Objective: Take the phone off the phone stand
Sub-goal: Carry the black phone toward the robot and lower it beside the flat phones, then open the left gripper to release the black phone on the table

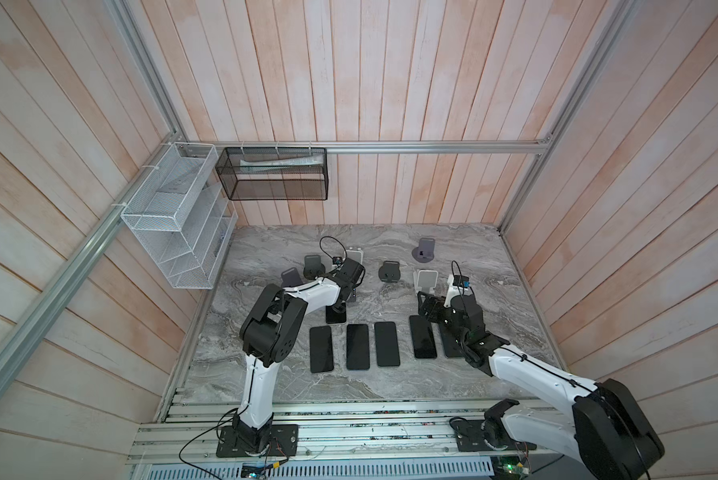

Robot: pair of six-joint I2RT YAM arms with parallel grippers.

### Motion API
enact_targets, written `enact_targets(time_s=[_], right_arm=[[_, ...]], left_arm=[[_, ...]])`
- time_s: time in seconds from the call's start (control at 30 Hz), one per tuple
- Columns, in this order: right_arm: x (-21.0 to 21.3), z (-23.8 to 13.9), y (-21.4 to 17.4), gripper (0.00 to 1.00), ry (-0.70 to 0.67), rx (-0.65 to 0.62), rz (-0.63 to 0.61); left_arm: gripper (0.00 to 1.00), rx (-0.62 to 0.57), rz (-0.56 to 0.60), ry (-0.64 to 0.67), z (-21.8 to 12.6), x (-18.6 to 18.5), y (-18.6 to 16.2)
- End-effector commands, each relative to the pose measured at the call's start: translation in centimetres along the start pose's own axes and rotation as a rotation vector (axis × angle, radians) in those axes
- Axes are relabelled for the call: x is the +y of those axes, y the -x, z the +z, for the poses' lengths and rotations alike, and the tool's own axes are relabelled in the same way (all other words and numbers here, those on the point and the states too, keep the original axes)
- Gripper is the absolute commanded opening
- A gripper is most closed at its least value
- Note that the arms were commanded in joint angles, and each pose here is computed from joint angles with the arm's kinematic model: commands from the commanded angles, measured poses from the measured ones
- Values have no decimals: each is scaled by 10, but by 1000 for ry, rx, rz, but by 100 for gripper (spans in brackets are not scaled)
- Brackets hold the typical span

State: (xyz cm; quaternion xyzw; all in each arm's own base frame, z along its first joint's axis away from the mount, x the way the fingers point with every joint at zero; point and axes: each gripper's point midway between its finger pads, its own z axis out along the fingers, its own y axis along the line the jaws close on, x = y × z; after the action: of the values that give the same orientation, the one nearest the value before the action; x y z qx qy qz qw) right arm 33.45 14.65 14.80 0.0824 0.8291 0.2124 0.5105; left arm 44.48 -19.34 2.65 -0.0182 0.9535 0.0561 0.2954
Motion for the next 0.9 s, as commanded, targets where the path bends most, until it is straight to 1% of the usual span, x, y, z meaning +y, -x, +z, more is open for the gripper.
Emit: enact_targets(time_s=[0.0, 0.1, 0.2, 0.3, 0.4, 0.5, 0.57, 0.67, 0.8, 0.87], right_arm=[[2, 0, 6, 84, -6, -19, -7], [2, 0, 5, 84, -7, -16, -6], [2, 0, 6, 84, -7, -17, -7], [2, 0, 6, 84, -5, -18, -7], [2, -2, 7, 85, -4, -23, -3], [2, -1, 7, 86, -8, -21, -4], [3, -1, 6, 87, -6, -18, -6], [1, -1, 6, 89, -12, -20, -8], [1, -3, 9, 89, -15, -33, -7], [-1, -6, 11, 91, -23, -49, 1]], left_arm=[[82, 43, 19, 39, 9, 4, -14], [82, 43, 19, 38, 7, 3, -14], [83, 28, 18, 36, 0, 3, -7], [86, -28, 63, 8, -16, -1, 12], [93, -88, 116, 28, -36, 1, 35], [96, -129, 138, -19, -57, -4, 52], [98, -165, 130, -50, -71, -5, 63], [99, -219, 112, -91, -99, -5, 78], [100, -371, 78, -174, -164, 1, 97], [100, -432, 17, -229, -198, 12, 99]])
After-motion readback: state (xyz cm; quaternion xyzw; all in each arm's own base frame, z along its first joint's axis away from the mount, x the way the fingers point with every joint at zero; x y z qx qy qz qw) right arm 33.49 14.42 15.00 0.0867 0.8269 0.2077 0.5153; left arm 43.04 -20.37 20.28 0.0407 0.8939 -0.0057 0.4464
